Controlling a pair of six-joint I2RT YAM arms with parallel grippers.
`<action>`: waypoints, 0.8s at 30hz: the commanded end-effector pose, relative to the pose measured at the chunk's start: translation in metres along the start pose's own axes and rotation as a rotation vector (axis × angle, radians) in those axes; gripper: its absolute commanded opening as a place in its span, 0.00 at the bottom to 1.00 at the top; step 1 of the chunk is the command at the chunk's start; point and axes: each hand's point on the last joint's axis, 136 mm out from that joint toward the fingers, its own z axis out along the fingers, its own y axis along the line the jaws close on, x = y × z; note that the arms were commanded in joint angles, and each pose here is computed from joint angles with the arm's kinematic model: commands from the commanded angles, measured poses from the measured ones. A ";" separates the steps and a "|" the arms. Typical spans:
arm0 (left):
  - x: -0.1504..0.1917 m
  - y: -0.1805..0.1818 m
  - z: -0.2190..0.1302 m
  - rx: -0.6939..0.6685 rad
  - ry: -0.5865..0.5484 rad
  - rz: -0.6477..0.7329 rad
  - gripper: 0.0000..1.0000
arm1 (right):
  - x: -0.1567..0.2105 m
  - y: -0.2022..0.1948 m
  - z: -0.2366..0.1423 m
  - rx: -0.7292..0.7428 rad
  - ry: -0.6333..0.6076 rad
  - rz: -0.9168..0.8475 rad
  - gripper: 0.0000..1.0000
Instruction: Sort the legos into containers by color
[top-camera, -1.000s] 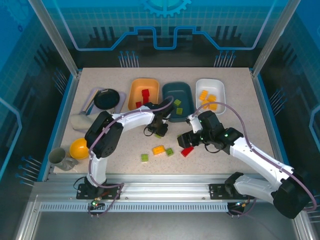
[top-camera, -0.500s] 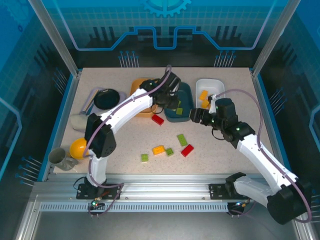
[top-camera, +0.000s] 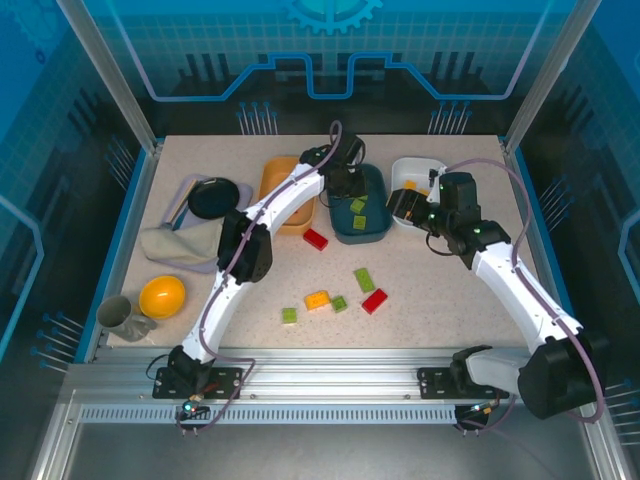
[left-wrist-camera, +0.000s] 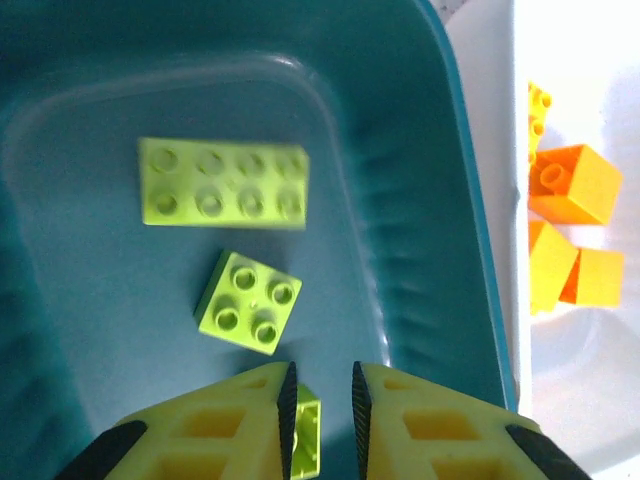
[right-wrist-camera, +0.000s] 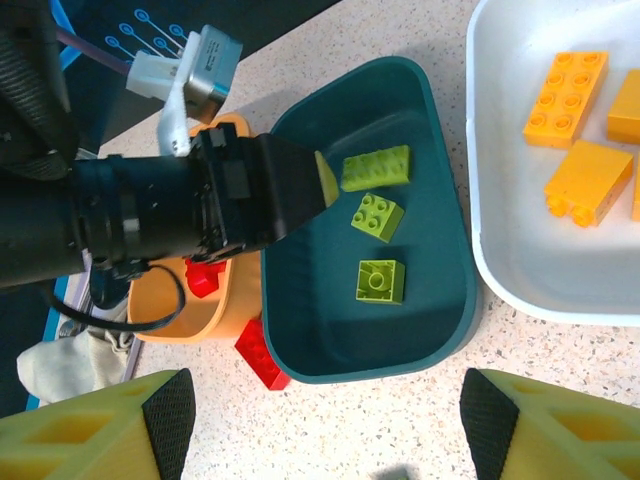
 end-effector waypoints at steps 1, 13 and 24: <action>-0.016 -0.020 -0.008 0.085 -0.037 -0.047 0.26 | -0.004 0.005 -0.004 -0.019 0.019 0.008 0.73; -0.003 -0.007 -0.109 -0.003 -0.114 -0.181 0.55 | 0.082 0.034 0.014 -0.017 0.283 -0.464 0.71; 0.107 0.105 -0.200 -0.224 -0.168 -0.402 0.70 | 0.177 0.098 0.076 -0.052 0.549 -0.920 0.70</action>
